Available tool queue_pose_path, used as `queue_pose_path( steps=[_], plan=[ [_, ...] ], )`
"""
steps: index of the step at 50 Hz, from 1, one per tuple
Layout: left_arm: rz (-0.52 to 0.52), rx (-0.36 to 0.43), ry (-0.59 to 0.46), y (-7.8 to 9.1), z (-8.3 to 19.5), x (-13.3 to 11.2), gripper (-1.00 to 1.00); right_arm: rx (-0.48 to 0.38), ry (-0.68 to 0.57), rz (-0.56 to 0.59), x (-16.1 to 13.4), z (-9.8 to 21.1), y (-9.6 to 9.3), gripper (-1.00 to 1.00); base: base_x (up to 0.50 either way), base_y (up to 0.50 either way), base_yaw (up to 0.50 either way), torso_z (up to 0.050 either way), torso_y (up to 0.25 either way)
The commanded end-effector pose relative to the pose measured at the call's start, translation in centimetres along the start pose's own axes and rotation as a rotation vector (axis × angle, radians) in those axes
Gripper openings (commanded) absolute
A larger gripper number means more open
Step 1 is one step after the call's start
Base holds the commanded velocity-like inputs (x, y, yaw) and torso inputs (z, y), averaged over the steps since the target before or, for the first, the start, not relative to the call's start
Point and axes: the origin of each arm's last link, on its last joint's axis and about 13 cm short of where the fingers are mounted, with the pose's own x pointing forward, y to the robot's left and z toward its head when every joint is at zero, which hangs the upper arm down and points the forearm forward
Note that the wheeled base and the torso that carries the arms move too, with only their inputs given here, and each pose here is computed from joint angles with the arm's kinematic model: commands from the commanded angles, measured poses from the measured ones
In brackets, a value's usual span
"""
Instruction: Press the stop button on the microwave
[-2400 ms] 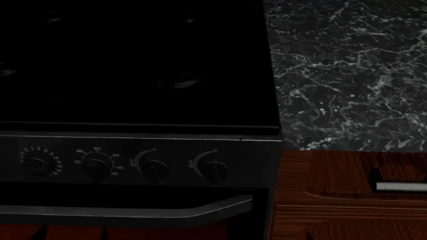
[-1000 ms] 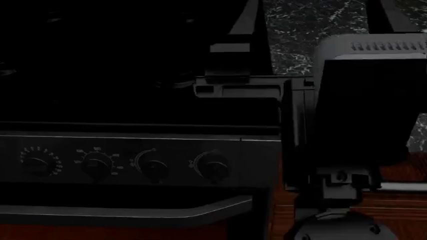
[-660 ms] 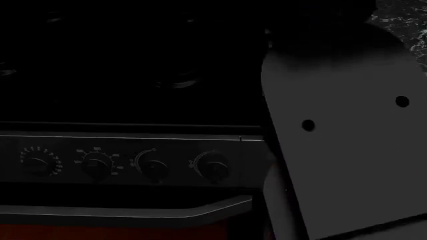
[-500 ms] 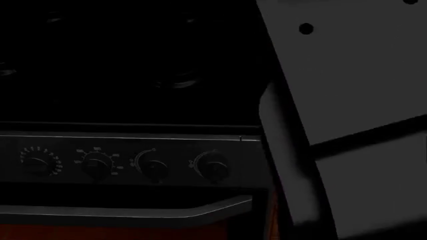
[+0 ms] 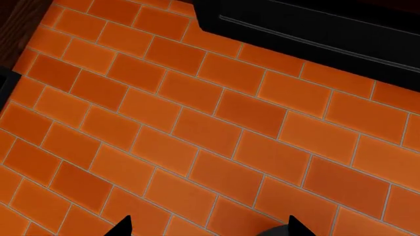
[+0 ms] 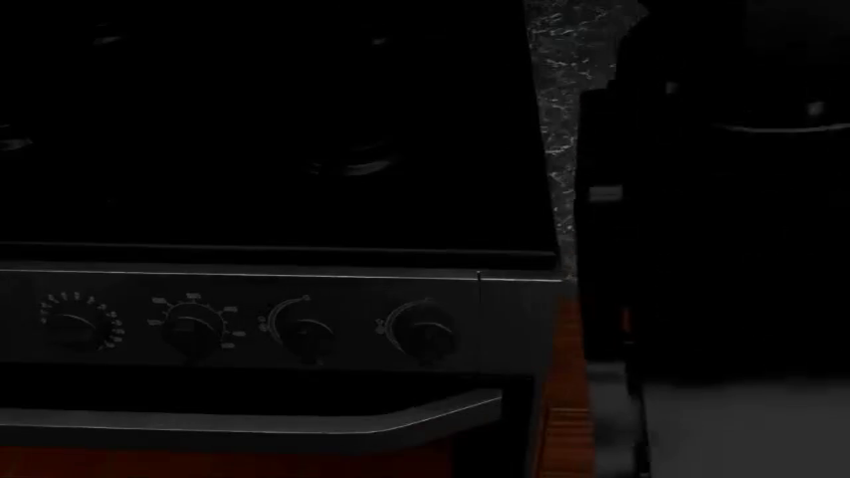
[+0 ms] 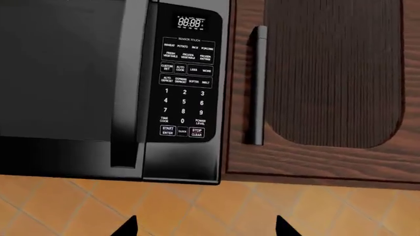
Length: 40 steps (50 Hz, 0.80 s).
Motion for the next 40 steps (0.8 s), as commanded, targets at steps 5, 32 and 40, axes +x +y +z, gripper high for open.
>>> queue_pose_path(
  steps=[5, 32, 40],
  plan=[
    [0.0, 0.0, 0.001, 0.0, 0.0, 0.0, 1.0, -0.031, 0.011, -0.053, 3.2, 3.0, 0.2, 1.0, 0.0, 0.0, 0.0, 0.0, 0.0],
    [0.0, 0.0, 0.001, 0.0, 0.0, 0.0, 1.0, -0.063, -0.033, -0.062, 2.9, 6.1, 0.6, 1.0, 0.0, 0.0, 0.0, 0.04, 0.074],
    [0.0, 0.0, 0.001, 0.0, 0.0, 0.0, 1.0, -0.067, -0.034, -0.065, 2.8, 6.4, 0.5, 1.0, 0.0, 0.0, 0.0, 0.05, 0.095]
  ],
)
